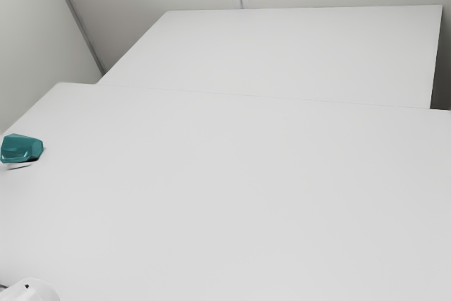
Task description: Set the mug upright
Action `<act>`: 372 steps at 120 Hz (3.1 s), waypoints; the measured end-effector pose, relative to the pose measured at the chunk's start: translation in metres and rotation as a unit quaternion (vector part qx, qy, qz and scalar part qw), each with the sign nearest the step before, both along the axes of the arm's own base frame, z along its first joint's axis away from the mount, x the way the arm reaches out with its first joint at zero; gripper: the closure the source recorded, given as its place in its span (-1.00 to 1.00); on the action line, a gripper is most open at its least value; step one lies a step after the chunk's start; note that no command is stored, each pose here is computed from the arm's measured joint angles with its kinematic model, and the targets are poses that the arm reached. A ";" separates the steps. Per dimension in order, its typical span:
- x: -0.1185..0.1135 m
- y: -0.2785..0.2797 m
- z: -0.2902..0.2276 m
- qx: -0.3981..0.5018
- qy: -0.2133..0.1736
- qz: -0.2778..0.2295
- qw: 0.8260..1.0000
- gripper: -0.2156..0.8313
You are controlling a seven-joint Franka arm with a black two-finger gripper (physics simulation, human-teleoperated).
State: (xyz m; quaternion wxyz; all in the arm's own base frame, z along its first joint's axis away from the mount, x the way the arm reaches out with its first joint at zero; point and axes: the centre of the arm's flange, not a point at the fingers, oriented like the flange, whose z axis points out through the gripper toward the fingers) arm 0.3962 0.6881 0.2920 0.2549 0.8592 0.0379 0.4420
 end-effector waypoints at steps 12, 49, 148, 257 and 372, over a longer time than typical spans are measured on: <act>0.000 0.000 -0.010 -0.001 0.001 -0.001 1.000 -0.56; 0.014 -0.008 -0.014 0.000 -0.014 -0.010 1.000 -0.56; 0.022 -0.023 -0.044 -0.019 -0.021 -0.027 0.999 -0.04; 0.048 -0.051 0.001 0.014 0.002 -0.060 0.998 0.90; 0.146 -0.309 0.144 0.232 0.349 -0.195 0.887 0.91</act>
